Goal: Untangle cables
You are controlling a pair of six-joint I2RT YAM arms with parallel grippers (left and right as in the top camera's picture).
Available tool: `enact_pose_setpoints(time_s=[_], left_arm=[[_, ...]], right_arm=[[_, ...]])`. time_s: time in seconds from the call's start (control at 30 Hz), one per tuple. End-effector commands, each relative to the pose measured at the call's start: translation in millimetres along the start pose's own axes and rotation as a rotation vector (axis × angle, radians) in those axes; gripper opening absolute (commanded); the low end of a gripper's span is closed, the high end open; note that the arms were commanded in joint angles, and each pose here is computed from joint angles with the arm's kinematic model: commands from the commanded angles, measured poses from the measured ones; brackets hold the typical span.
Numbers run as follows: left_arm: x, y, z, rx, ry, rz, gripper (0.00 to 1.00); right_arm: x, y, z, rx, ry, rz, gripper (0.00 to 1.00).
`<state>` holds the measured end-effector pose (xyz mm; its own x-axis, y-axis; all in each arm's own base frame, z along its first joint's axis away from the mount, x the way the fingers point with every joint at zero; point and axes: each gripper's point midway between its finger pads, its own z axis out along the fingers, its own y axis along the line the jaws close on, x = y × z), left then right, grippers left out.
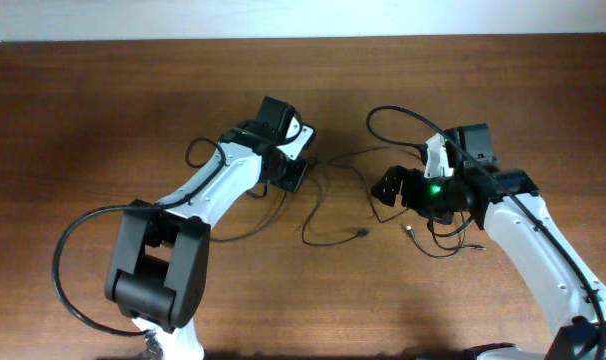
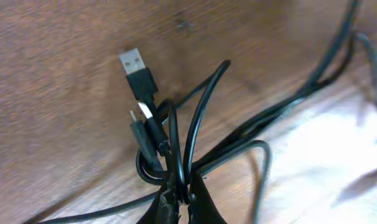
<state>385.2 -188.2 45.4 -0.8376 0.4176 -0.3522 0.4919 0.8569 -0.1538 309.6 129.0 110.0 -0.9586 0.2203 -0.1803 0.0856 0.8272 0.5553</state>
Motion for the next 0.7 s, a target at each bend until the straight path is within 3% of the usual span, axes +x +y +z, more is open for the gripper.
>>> enact_pose_setpoints(time_s=[0.0, 0.1, 0.17, 0.2, 0.53, 0.67], left_arm=[[-17, -30, -42, 0.125, -0.103, 0.017, 0.0], [-5, -36, -46, 0.154, -0.06, 0.006, 0.0], [7, -41, -46, 0.183, -0.014, 0.037, 0.0], [11, -49, -48, 0.229, -0.007, 0.08, 0.0], [20, -90, -62, 0.474, -0.001, 0.147, 0.0], [22, -108, -64, 0.519, 0.003, 0.181, 0.0]], right_arm=[[9, 18, 1, -0.102, 0.051, -0.002, 0.99], [14, 42, -3, -0.235, 0.091, 0.005, 0.93], [14, 49, -5, -0.271, 0.111, 0.1, 0.63], [14, 48, -5, -0.267, 0.112, 0.129, 0.55], [3, 47, 1, -0.216, 0.076, 0.313, 0.46], [6, 64, 12, -0.196, 0.047, 0.25, 0.45]])
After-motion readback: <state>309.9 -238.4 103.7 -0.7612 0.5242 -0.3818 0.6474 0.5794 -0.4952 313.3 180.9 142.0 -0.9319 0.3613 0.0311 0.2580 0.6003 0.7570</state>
